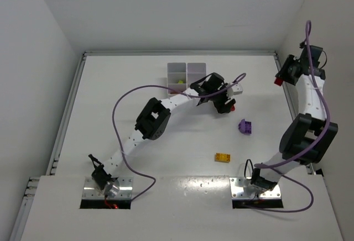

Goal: Sort the legos into containers by color

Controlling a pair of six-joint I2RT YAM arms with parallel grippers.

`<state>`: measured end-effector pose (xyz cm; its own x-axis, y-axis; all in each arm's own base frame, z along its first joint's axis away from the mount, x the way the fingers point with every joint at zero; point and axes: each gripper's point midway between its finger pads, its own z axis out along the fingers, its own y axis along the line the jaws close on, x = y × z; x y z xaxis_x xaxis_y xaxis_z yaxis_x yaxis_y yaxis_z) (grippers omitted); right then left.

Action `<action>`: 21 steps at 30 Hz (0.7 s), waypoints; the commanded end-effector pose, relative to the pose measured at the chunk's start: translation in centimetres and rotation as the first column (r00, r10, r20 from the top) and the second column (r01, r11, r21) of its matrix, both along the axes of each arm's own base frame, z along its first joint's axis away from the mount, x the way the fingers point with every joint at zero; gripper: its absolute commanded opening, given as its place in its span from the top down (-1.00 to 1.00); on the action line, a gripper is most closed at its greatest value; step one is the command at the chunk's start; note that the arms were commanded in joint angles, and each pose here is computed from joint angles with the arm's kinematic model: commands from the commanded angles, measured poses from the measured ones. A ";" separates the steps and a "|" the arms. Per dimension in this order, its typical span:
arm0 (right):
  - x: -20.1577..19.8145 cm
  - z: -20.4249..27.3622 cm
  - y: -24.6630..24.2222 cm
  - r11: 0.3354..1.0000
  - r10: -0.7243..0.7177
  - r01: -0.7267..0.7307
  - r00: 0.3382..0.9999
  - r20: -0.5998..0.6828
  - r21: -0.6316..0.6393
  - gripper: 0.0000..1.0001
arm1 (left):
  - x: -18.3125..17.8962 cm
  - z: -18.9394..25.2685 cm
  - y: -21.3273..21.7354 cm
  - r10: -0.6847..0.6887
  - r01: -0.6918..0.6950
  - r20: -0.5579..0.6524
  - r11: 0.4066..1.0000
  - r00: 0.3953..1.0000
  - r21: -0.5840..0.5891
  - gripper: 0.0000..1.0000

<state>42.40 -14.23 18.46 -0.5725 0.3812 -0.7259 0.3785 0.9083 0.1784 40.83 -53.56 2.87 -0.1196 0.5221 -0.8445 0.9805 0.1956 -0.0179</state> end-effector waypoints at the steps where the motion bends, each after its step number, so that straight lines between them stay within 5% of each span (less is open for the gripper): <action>1: -0.8 2.2 -0.8 1.000 -0.020 0.021 0.998 0.060 -0.020 1.00 | -0.3 0.9 -0.7 0.003 -0.003 0.017 1.000 1.000 0.016 -0.16; 3: -1.2 2.6 -1.0 1.000 -0.023 0.024 0.998 0.065 -0.015 1.00 | 0.1 0.4 -0.1 0.039 -0.040 0.026 0.998 0.999 0.048 0.41; 4: -1.2 2.6 -1.0 1.000 -0.022 0.023 0.998 0.065 -0.015 1.00 | -0.2 -0.6 0.6 0.047 -0.047 0.004 0.995 0.999 0.085 0.90; 5: -1.1 2.6 -0.7 1.000 -0.004 0.005 0.998 0.067 -0.014 1.00 | 0.4 -1.0 1.6 0.069 -0.069 -0.002 0.992 0.998 0.106 1.00; 8: -0.4 2.8 0.5 0.998 0.060 -0.060 0.995 0.079 -0.005 1.00 | 0.4 0.0 4.6 0.063 -0.053 -0.096 0.993 0.993 0.101 1.00; 14: 4.2 3.0 8.5 0.946 0.309 -0.320 0.939 0.149 0.054 1.00 | -0.9 12.7 8.7 0.027 -0.031 -0.071 0.997 0.997 -0.068 1.00; 21: 10.2 5.8 22.7 0.760 0.622 -0.649 0.736 0.267 0.018 1.00 | 1.6 24.7 16.3 0.267 -0.284 -0.105 0.934 0.958 -0.219 1.00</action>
<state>49.45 2.33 19.92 -0.6393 0.1556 -0.7531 -0.1227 0.9461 0.2997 42.13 -40.02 19.03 -0.2913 0.4133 -0.8628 0.9166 0.3786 -0.1281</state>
